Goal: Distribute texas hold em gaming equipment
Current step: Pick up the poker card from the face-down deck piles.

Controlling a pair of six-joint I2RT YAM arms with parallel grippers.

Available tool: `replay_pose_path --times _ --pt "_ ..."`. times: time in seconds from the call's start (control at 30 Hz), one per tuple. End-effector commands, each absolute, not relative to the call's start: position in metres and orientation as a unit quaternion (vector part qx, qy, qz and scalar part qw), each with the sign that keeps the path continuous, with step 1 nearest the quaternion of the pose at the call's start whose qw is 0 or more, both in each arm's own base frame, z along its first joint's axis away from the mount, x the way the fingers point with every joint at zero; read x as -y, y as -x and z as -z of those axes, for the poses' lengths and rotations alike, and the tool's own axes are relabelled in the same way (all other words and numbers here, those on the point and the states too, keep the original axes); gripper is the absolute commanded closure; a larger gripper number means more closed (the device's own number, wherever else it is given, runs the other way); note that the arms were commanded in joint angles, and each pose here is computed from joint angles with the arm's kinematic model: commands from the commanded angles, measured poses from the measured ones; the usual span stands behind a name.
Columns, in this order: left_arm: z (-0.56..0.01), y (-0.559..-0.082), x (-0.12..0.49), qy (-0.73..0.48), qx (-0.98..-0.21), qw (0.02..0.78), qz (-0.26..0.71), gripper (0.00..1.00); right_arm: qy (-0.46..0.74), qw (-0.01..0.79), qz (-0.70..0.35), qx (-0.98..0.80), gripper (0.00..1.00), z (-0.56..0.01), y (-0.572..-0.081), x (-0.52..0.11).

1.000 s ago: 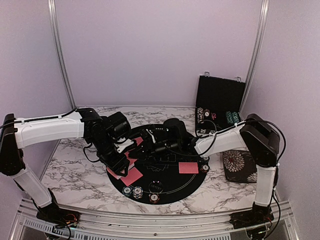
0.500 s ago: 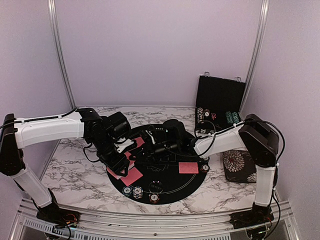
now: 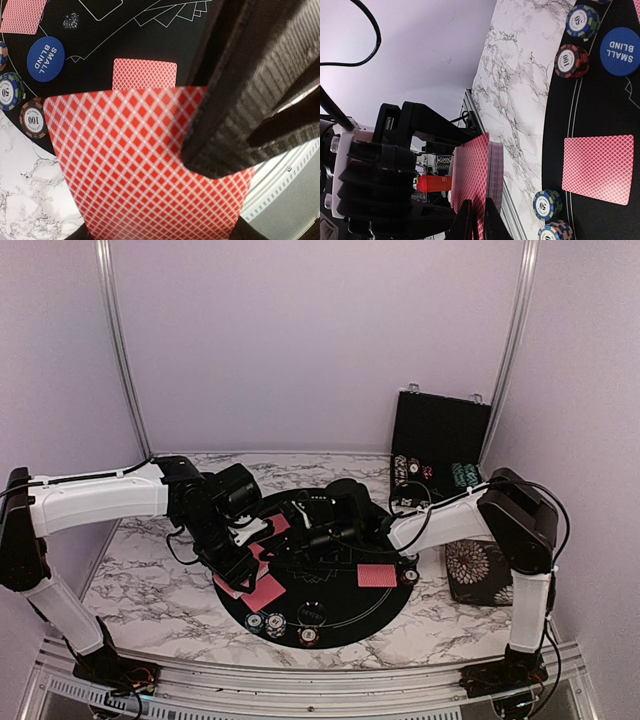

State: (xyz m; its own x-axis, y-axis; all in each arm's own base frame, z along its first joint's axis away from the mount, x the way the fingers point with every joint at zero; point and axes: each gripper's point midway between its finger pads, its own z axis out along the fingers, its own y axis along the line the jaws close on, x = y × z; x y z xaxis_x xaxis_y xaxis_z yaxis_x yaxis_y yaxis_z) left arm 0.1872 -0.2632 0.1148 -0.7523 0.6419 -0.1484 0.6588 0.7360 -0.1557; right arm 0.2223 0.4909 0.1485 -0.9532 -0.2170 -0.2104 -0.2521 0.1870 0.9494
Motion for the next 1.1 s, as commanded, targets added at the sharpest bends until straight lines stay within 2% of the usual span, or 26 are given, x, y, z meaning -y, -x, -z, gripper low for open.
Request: replay_pose_path --times 0.0,1.07 --pt "-0.122 -0.188 0.264 -0.348 -0.93 0.052 0.102 0.49 0.159 0.031 -0.633 -0.757 0.92 -0.164 -0.228 -0.493" --pt "-0.121 -0.187 0.262 -0.344 -0.932 0.052 0.1 0.49 0.111 0.072 -0.653 -0.746 1.0 -0.185 -0.258 -0.453"
